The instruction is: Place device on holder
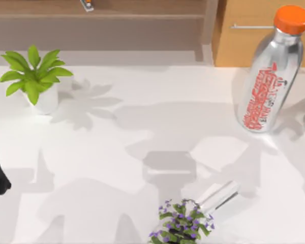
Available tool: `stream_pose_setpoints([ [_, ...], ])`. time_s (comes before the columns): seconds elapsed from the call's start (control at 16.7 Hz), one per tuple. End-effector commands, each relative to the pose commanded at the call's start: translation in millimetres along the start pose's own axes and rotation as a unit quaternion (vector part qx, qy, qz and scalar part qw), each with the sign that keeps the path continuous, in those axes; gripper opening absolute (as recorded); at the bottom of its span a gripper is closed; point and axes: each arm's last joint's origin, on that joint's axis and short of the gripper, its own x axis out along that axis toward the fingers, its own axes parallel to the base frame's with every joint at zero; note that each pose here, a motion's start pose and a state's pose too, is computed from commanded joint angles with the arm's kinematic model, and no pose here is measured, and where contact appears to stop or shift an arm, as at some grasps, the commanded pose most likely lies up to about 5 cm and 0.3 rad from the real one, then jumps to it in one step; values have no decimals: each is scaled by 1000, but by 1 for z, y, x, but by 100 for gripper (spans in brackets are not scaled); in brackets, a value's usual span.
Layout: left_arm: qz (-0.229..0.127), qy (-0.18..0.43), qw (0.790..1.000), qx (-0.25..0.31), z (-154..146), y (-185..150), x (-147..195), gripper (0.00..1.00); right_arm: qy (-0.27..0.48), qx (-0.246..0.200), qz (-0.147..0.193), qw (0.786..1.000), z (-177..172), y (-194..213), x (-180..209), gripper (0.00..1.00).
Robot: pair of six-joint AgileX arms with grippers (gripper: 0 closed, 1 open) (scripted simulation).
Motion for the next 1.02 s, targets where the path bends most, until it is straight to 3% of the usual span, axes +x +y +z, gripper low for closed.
stream_pose_setpoints([
  [0.48, 0, 0, 1000, 0, 0, 0, 0, 100, -2, 9, -12, 1000, 4, -7, 17, 0],
  [1.02, 0, 0, 1000, 0, 0, 0, 0, 100, 0, 0, 0, 1000, -1, 0, 50, 0],
])
